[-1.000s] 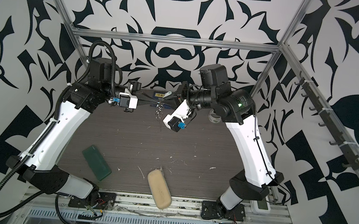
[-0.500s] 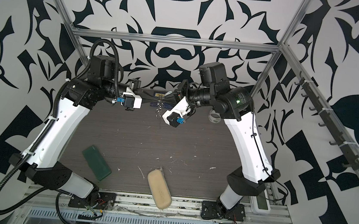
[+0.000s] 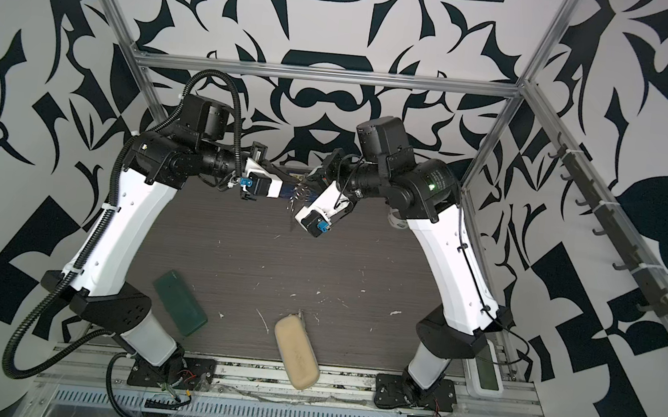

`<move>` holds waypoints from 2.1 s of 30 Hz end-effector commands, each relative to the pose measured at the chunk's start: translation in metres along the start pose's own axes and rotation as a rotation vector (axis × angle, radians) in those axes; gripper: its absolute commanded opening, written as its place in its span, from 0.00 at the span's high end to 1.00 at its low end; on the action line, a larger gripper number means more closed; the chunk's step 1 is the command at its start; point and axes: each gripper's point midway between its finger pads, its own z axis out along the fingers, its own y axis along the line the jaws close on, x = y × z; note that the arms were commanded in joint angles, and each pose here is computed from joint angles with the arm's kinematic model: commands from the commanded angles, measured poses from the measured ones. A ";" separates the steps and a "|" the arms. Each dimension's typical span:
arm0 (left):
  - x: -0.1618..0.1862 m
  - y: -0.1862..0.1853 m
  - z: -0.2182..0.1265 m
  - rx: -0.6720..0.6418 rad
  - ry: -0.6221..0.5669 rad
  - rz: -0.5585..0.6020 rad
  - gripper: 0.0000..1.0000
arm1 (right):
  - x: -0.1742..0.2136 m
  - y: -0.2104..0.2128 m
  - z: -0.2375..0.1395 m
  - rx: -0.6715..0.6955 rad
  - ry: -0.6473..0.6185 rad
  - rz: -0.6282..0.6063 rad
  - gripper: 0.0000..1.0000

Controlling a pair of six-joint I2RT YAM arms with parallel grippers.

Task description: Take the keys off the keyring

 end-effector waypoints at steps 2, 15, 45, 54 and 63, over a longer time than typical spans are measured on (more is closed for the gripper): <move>0.002 -0.029 0.025 0.105 -0.013 -0.024 1.00 | -0.060 -0.090 -0.048 0.377 -0.234 -0.115 1.00; -0.006 -0.025 0.025 0.053 -0.035 0.043 1.00 | -0.066 -0.101 -0.074 0.423 -0.353 0.051 1.00; -0.014 -0.090 0.046 0.050 -0.343 -0.209 1.00 | 0.028 -0.022 0.073 0.171 0.179 0.118 1.00; -0.023 -0.100 0.044 0.030 -0.451 -0.264 1.00 | 0.019 -0.023 0.079 0.269 0.195 -0.020 1.00; -0.013 -0.105 0.051 -0.016 -0.440 -0.327 1.00 | 0.009 -0.002 0.084 0.221 0.271 -0.129 1.00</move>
